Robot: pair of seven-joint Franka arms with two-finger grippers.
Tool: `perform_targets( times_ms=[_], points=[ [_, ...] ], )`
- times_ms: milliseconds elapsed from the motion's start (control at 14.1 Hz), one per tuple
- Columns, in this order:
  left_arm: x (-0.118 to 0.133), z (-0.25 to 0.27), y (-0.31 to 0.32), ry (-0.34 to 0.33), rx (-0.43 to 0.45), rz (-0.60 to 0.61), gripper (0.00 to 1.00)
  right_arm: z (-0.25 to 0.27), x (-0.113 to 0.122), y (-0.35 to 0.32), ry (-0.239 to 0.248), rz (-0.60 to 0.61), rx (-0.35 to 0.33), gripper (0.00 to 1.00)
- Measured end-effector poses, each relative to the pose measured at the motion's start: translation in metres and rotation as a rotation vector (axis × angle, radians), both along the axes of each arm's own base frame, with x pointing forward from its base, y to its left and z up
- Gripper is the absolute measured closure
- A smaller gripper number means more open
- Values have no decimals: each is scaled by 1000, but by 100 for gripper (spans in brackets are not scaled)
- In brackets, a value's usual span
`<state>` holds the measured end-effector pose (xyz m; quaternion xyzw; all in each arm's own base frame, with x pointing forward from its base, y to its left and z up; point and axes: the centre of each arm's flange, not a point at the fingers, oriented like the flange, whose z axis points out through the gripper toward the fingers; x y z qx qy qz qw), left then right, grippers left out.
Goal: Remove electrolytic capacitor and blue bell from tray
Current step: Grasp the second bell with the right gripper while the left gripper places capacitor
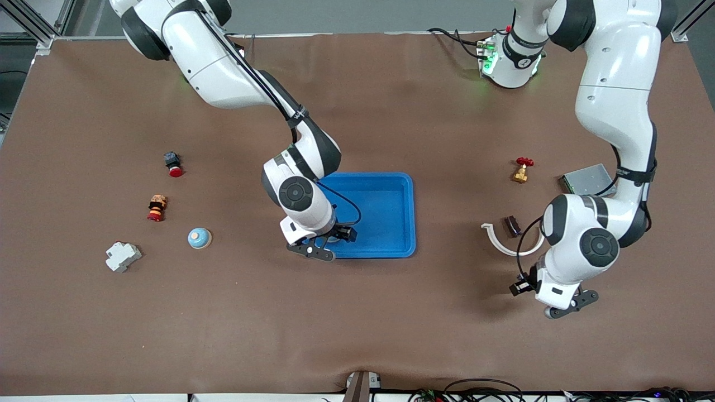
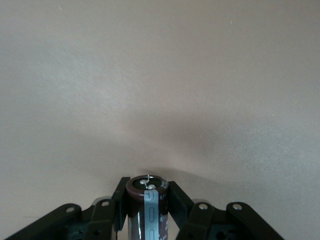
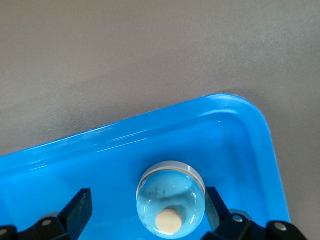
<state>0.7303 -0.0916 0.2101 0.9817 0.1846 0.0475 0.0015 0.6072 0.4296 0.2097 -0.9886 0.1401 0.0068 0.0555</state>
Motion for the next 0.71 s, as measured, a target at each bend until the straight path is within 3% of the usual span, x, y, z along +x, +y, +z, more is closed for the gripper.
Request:
perform_targets(
  times_ms=[356, 711],
  points=[
    [-2, -15, 3, 17, 2, 3, 64, -9, 0, -4, -14, 35, -53, 0],
    [-3, -17, 2, 19, 1, 21, 64, -13, -1, -5, -7, 37, -63, 0]
  ],
)
